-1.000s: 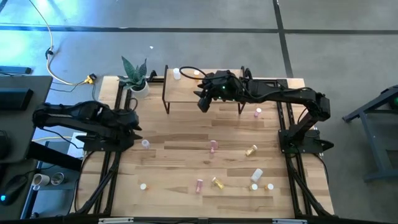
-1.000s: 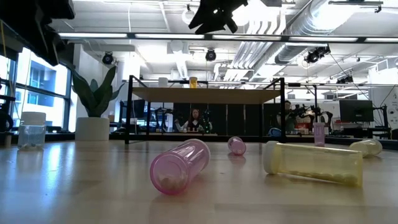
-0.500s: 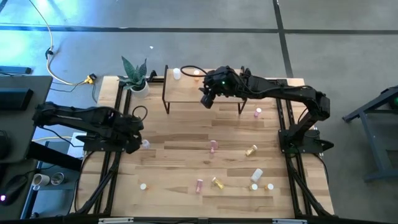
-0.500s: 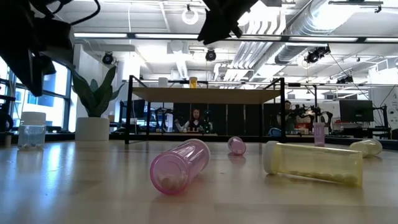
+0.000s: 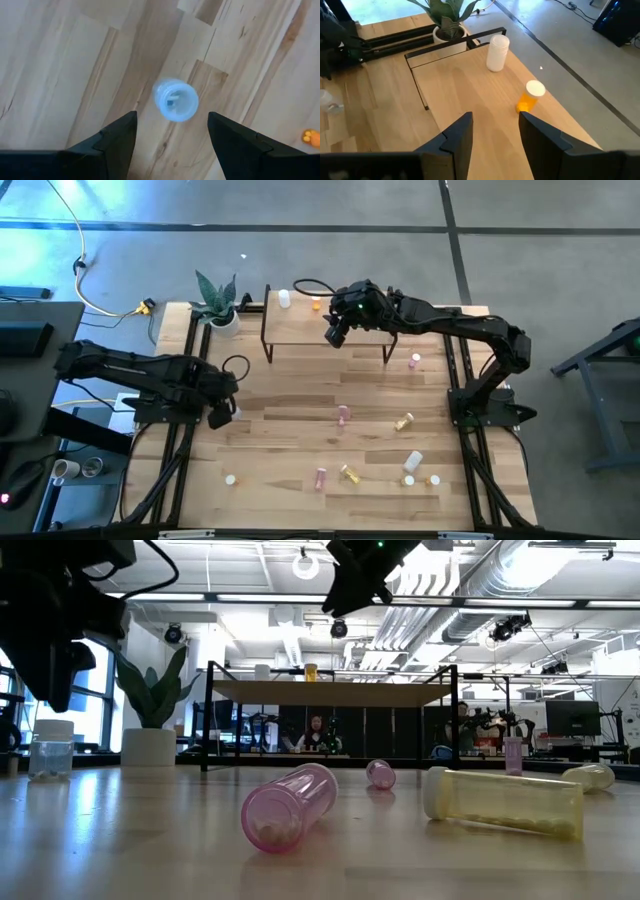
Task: Pick and place medicine bottles onto shelf by color
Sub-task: Put the top white medicine bottle on the shelf aligned with the other white medicine bottle
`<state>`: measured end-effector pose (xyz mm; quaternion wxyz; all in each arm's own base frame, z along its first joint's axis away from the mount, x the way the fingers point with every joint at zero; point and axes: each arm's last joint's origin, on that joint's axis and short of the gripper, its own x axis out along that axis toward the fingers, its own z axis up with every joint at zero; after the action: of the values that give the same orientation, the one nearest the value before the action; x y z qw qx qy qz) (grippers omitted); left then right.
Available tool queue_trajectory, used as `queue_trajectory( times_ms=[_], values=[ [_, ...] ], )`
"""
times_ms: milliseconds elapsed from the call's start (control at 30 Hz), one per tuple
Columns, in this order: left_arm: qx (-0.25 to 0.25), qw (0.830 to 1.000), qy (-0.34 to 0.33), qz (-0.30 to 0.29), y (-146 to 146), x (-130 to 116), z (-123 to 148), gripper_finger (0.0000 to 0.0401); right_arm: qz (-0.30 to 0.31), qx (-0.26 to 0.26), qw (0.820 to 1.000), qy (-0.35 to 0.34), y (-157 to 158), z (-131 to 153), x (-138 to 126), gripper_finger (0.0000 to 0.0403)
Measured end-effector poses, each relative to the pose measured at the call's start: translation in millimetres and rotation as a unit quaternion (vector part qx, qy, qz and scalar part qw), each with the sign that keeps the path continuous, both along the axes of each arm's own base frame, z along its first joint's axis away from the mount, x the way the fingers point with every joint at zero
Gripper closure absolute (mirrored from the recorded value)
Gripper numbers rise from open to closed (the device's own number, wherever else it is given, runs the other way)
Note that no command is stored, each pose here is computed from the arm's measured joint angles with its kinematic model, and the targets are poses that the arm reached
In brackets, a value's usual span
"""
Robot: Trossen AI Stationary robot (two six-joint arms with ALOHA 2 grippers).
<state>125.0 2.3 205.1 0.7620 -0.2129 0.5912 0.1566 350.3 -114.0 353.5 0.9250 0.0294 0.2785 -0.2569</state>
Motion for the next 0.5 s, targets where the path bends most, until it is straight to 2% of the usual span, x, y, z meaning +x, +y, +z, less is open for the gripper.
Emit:
queue_trajectory(
  times_ms=[500],
  values=[
    [-0.007,0.999,0.045,0.002,0.3,23.9,-18.6,0.0167,0.004,-0.008,1.000,0.009,-1.6,-0.5,-0.9,0.0252]
  ],
)
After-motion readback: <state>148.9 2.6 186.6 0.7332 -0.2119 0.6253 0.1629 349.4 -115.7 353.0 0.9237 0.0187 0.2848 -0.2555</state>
